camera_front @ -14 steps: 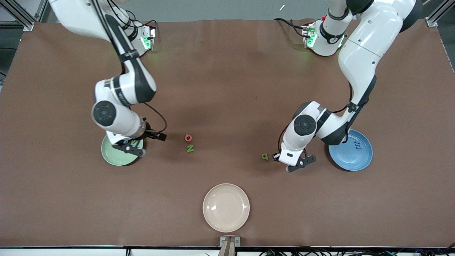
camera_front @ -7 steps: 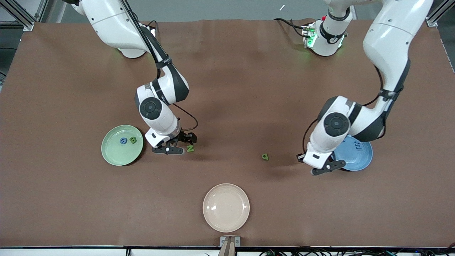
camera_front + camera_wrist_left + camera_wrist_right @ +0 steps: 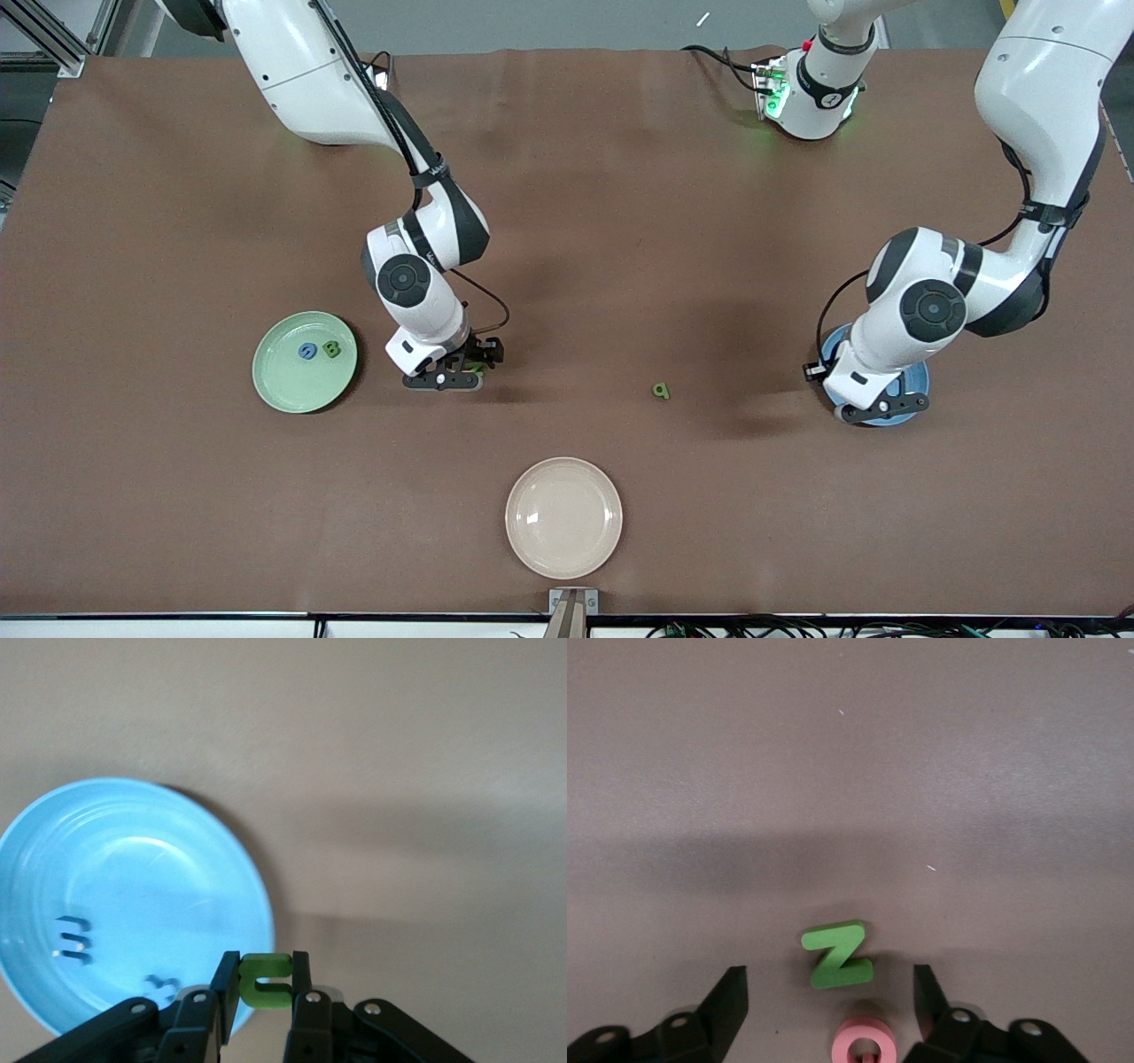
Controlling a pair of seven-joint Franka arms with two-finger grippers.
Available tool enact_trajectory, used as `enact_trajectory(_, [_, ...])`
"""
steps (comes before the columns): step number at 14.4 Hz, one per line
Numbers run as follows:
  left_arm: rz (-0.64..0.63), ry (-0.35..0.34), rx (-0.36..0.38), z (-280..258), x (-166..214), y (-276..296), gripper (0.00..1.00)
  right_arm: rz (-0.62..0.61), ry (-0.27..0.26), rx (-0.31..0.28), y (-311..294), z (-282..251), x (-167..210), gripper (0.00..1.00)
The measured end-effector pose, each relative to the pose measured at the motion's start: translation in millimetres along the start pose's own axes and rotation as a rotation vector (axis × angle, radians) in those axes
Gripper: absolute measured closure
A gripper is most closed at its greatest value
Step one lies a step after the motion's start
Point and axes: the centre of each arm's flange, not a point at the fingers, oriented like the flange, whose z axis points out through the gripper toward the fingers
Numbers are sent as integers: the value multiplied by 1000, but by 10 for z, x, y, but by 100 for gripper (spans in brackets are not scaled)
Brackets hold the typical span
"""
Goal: Sort upper and lower case letters into plates
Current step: 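Carry the c to the blue plate while the right gripper reaches green Z, then carry the Z to the green plate while the left gripper drops c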
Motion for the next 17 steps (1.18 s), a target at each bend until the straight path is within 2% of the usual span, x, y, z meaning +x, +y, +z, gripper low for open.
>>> enact_trajectory(3, [53,-27,17,163,-36,-304,73,6,-6,-6,12,76,-14,23])
enact_trajectory(6, [78,-22,58,271,-21,-599,73,10,-2,-6,19,113,-13,31])
enact_trajectory(9, [94,1,61,435,16,-739,73,12,1,-7,32,174,-15,37])
enact_trajectory(11, [99,8,47,559,31,-769,73,14,4,-9,48,175,0,48])
enact_trajectory(12, [100,11,42,603,44,-776,73,14,4,-9,47,175,0,48])
enact_trajectory(14, [111,16,45,662,74,-784,73,20,8,-7,54,143,20,64])
enact_trajectory(17, [110,23,43,685,134,-803,73,32,14,-9,92,115,69,65])
